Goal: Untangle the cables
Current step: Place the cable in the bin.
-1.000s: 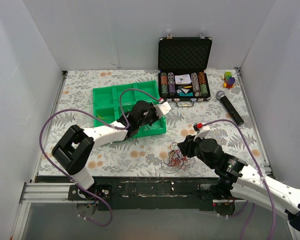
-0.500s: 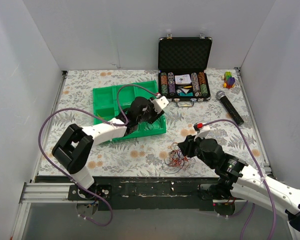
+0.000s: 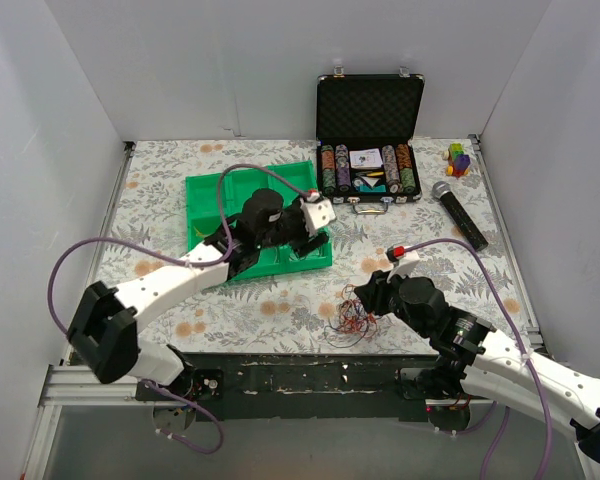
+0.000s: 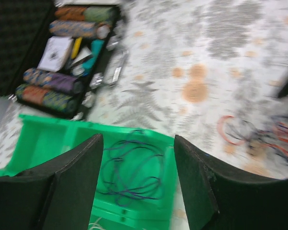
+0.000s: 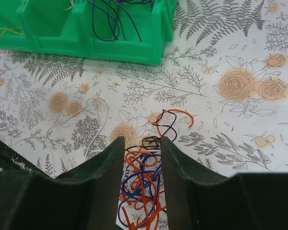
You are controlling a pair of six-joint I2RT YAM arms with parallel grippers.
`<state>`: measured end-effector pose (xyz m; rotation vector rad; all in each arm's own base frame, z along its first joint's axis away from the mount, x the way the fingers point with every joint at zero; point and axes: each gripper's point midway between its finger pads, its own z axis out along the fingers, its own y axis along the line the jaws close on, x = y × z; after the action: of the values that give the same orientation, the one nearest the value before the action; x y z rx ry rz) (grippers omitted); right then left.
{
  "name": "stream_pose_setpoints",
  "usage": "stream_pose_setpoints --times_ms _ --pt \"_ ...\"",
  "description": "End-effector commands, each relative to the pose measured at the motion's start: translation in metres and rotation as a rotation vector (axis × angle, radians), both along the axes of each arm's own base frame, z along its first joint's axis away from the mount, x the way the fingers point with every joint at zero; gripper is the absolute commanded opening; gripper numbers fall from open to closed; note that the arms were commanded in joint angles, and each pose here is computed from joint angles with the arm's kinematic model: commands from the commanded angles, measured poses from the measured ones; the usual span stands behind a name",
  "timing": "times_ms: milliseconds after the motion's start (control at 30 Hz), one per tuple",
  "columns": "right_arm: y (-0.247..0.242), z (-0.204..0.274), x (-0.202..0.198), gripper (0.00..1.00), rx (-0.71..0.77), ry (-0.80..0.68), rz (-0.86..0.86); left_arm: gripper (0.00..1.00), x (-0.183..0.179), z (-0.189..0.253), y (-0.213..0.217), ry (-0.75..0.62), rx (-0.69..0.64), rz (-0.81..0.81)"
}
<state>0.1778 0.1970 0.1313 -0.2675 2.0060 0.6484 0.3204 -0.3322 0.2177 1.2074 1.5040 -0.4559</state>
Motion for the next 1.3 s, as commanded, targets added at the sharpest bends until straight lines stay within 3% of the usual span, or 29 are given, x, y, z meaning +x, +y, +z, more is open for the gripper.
stream_pose_setpoints --times_ms 0,100,333,633,1133,1267 --pt "0.009 0.032 0.005 0.43 0.077 -0.039 0.006 0.64 -0.106 -0.001 -0.005 0.02 0.003 -0.375" --pt "0.011 0.036 0.004 0.43 0.086 -0.046 0.014 0.73 -0.154 -0.011 -0.01 0.063 -0.018 -0.519" --pt "0.015 0.049 0.013 0.45 0.063 -0.061 0.001 0.73 -0.198 -0.039 -0.017 -0.083 -0.012 -0.661" --pt "0.019 0.069 0.015 0.45 0.076 -0.092 0.016 0.68 -0.163 -0.079 -0.038 0.04 -0.019 -0.458" --pt "-0.032 0.038 0.01 0.46 0.019 -0.003 -0.193 0.7 -0.222 -0.073 -0.067 0.32 -0.081 -0.638" --pt "-0.048 0.031 0.01 0.46 -0.009 0.03 -0.268 0.59 -0.222 -0.082 -0.083 0.319 -0.067 -0.628"
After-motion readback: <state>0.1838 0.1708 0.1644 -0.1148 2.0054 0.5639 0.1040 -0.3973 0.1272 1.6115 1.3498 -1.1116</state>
